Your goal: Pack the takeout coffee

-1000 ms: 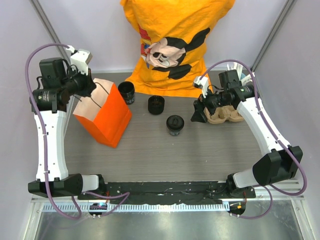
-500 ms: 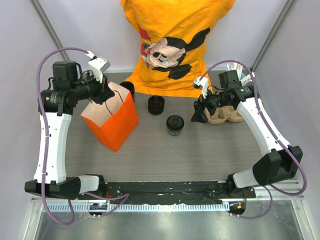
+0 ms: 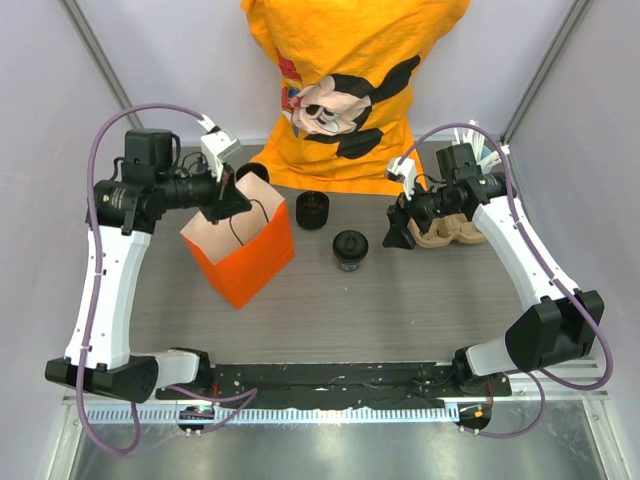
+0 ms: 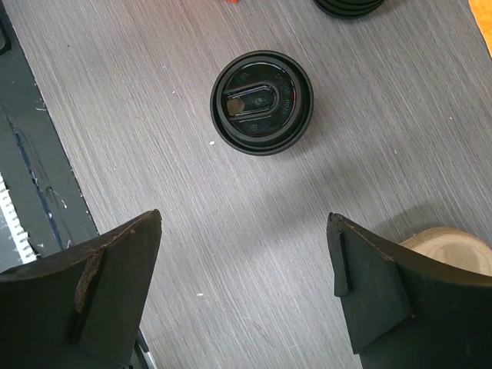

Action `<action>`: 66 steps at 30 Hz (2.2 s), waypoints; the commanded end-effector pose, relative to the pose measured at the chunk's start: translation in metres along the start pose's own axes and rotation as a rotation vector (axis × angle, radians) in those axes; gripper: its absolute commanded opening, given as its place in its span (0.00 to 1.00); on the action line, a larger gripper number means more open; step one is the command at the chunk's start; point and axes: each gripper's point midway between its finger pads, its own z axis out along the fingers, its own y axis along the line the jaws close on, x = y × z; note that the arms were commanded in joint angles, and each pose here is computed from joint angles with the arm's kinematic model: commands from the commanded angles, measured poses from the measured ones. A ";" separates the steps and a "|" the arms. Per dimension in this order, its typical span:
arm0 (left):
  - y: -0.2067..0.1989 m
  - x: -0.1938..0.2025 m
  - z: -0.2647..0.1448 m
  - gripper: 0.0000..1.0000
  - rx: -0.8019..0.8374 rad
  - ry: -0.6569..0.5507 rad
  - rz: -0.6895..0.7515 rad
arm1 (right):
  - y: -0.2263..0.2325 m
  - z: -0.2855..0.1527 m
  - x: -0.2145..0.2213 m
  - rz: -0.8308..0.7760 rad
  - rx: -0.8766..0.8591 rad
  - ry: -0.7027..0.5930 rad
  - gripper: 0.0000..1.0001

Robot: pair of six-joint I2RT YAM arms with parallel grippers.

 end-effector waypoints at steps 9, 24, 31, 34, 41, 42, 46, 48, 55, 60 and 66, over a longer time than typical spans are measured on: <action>-0.046 -0.011 -0.008 0.01 0.196 -0.046 0.097 | 0.001 -0.008 -0.009 -0.052 0.019 -0.040 0.94; -0.055 -0.009 -0.008 0.48 0.237 -0.039 0.126 | -0.008 0.001 0.000 -0.050 0.033 -0.018 0.93; -0.042 -0.040 -0.028 0.85 0.110 -0.111 0.169 | -0.008 0.016 -0.007 -0.118 0.043 0.007 0.93; -0.027 -0.053 -0.040 1.00 0.007 -0.142 0.163 | -0.009 0.026 -0.009 -0.170 0.040 0.028 0.92; 0.029 -0.053 -0.058 1.00 -0.308 -0.140 0.095 | -0.011 0.046 -0.015 -0.232 -0.014 0.096 0.88; 0.044 -0.055 -0.064 1.00 -0.394 -0.149 0.070 | -0.012 0.047 -0.020 -0.228 -0.013 0.092 0.87; 0.063 -0.040 -0.072 1.00 -0.493 -0.131 0.020 | -0.010 0.055 -0.033 -0.139 -0.008 0.063 0.86; 0.064 -0.032 -0.070 1.00 -0.487 -0.116 0.007 | -0.010 0.057 -0.032 -0.159 0.001 0.065 0.86; 0.072 -0.027 -0.073 1.00 -0.515 -0.120 -0.024 | 0.019 0.078 -0.011 -0.292 -0.079 0.133 0.84; 0.079 -0.026 -0.078 1.00 -0.554 -0.129 -0.055 | 0.021 0.094 -0.004 -0.275 -0.117 0.140 0.80; 0.087 -0.019 -0.083 1.00 -0.588 -0.123 -0.084 | 0.014 0.109 -0.002 -0.280 -0.087 0.140 0.77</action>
